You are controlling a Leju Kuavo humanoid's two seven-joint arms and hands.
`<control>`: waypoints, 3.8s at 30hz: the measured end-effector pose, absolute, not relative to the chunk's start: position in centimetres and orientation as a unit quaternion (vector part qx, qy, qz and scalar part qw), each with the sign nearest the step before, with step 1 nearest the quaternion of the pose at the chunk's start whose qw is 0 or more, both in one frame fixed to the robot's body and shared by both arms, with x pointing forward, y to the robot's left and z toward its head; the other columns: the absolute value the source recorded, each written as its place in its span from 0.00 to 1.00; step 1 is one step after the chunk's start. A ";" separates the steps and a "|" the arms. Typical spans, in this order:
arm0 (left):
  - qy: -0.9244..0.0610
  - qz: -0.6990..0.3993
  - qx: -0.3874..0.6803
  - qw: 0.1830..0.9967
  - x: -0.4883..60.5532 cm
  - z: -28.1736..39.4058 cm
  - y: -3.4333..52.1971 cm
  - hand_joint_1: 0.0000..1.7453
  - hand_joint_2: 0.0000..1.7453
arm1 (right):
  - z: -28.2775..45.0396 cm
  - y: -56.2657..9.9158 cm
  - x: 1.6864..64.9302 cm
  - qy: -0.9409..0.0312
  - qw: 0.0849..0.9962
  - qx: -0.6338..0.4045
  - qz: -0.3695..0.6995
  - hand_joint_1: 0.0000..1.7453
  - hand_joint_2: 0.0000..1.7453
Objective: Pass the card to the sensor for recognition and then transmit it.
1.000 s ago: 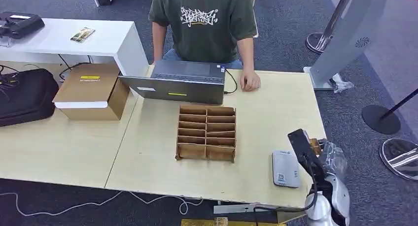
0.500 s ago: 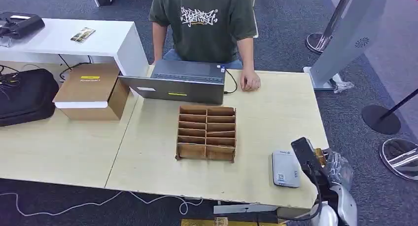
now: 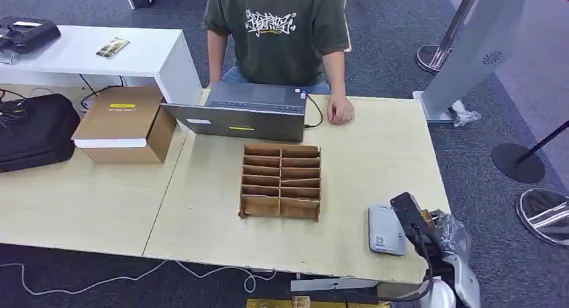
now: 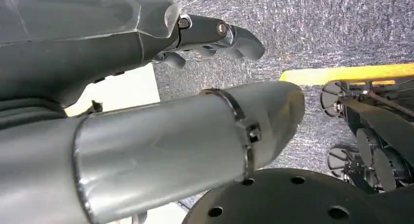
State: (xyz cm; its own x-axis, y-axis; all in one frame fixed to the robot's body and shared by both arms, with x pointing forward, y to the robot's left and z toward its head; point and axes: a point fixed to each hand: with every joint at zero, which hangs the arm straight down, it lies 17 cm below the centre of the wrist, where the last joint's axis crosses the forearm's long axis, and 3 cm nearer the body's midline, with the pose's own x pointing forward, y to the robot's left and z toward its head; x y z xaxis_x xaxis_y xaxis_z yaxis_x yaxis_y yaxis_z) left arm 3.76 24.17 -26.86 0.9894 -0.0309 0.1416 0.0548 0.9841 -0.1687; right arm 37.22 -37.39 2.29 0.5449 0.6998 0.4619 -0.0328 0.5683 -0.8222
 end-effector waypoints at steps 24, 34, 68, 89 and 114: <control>-0.072 -0.029 -0.088 0.993 3.6 -26.8 24.2 0.00 0.00 | -1.1 -35.6 39.2 -0.396 0.803 -0.376 0.237 1.00 1.00; -0.078 -0.013 -0.093 0.992 3.7 -26.5 23.5 0.00 0.00 | 7.1 -36.7 41.2 -0.482 0.720 -0.465 0.185 1.00 1.00; -0.077 0.005 -0.075 0.994 3.5 -27.0 25.6 0.00 0.00 | 7.9 -27.8 38.6 -0.507 0.717 -0.377 0.295 1.00 1.00; -0.073 0.006 -0.085 0.994 3.1 -26.8 25.3 0.00 0.00 | 3.5 -26.6 37.5 -0.464 0.746 -0.341 0.333 1.00 1.00; -0.075 0.002 -0.065 0.995 3.5 -27.0 26.3 0.00 0.00 | 0.3 -27.5 38.6 -0.428 0.764 -0.335 0.348 1.00 1.00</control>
